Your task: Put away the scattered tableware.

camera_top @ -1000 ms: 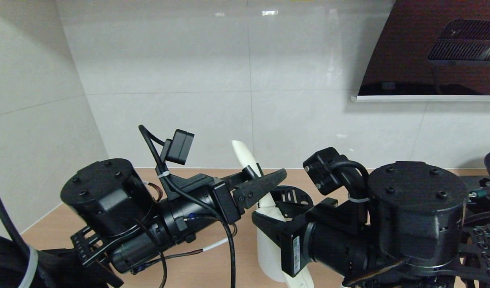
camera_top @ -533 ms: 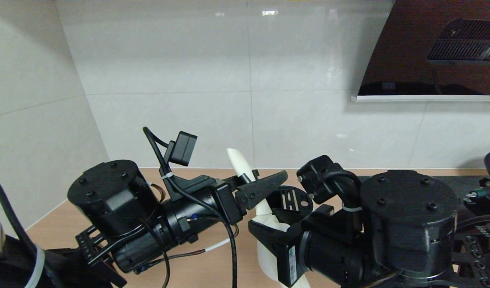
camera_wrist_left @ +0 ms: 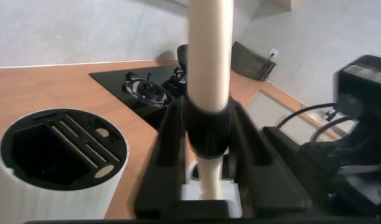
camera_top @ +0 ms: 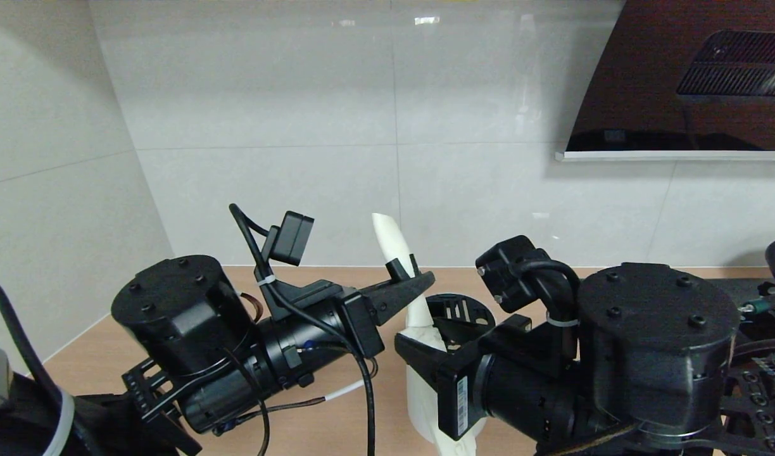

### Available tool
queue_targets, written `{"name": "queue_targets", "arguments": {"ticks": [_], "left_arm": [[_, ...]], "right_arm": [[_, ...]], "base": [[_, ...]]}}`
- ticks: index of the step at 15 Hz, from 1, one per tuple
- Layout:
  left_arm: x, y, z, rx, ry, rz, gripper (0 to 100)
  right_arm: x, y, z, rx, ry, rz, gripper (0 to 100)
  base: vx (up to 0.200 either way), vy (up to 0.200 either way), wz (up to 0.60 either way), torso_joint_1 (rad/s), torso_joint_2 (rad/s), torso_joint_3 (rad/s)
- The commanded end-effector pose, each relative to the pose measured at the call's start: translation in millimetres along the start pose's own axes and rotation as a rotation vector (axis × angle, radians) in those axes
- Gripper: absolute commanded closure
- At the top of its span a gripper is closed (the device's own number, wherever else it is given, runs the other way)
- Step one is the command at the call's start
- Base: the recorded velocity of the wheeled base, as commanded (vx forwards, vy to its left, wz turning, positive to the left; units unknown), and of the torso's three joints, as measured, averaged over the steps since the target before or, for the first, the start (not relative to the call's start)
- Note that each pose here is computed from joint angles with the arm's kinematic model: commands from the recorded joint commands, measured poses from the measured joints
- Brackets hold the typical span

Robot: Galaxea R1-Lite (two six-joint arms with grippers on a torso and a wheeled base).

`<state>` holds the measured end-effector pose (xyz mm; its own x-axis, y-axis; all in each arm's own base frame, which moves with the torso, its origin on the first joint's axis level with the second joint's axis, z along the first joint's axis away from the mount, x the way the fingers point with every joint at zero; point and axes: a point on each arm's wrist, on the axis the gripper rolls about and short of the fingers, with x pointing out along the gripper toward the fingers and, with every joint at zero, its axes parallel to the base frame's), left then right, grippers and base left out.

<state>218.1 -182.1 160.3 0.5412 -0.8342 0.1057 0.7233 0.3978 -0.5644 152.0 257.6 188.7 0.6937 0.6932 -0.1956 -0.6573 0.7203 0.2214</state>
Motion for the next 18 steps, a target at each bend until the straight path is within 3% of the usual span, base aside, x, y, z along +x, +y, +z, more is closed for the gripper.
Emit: {"name": "queue_targets", "arguments": {"ticks": [1,9,10,18], "left_arm": [[-0.3,-0.4,0.6,0.001,-0.004,0.000,100],[-1.6,-2.8,3.1,0.006,-0.013,-0.007,100],[-1.2,-2.6,3.0,0.006,-0.013,-0.007,100],[-0.8,-1.7,2.0,0.007,-0.008,-0.003,100]], "right_arm": [[-0.4,-0.3,-0.1,0.000,0.001,-0.001,100],[-0.7,-1.7,-1.9,-0.004,0.005,-0.015,100],[-0.6,-2.1,-2.0,-0.004,0.006,-0.016,0],[-1.8,-1.5,-0.5,0.000,-0.002,-0.011,0]], "base": [[0.000,0.000,0.00,0.000,0.00,0.000],[0.000,0.000,0.00,0.000,0.00,0.000],[0.000,0.000,0.00,0.000,0.00,0.000],[0.000,0.000,0.00,0.000,0.00,0.000]]}}
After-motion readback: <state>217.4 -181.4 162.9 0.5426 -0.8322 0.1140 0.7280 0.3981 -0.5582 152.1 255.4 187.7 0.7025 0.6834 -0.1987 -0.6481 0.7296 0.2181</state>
